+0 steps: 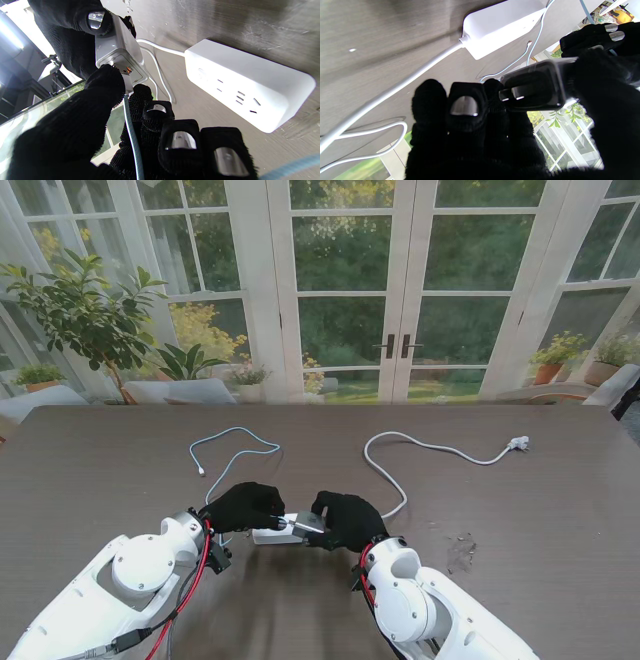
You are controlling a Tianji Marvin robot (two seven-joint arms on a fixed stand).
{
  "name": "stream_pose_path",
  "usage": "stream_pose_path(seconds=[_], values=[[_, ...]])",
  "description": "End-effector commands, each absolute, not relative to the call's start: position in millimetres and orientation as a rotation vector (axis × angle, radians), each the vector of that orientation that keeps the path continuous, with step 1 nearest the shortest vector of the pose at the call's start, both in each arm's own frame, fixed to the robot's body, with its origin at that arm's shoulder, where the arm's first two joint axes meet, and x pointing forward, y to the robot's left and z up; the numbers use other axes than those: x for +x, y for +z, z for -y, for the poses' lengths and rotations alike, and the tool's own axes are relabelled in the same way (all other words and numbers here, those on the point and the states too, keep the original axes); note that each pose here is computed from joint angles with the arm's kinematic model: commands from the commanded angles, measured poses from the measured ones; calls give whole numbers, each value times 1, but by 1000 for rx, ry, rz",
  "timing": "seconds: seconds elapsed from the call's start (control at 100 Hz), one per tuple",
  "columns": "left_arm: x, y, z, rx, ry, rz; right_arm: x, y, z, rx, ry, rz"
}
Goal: Set up the charging station
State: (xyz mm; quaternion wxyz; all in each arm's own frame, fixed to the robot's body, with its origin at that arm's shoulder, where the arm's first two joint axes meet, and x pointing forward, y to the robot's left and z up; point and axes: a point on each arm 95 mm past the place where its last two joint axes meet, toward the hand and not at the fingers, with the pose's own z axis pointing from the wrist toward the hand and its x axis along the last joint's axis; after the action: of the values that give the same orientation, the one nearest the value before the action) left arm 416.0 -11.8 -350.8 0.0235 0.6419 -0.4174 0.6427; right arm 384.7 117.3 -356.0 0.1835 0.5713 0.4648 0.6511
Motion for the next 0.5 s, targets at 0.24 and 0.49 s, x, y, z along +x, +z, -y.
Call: stream_pose_path(seconds=[0.24, 0.49], values=[[415, -353, 19, 1972, 2026, 1271, 385, -355, -123, 1629, 1922, -1341], [412, -355, 20, 1973, 2044, 1259, 385, -358, -123, 1638, 1931, -1349]])
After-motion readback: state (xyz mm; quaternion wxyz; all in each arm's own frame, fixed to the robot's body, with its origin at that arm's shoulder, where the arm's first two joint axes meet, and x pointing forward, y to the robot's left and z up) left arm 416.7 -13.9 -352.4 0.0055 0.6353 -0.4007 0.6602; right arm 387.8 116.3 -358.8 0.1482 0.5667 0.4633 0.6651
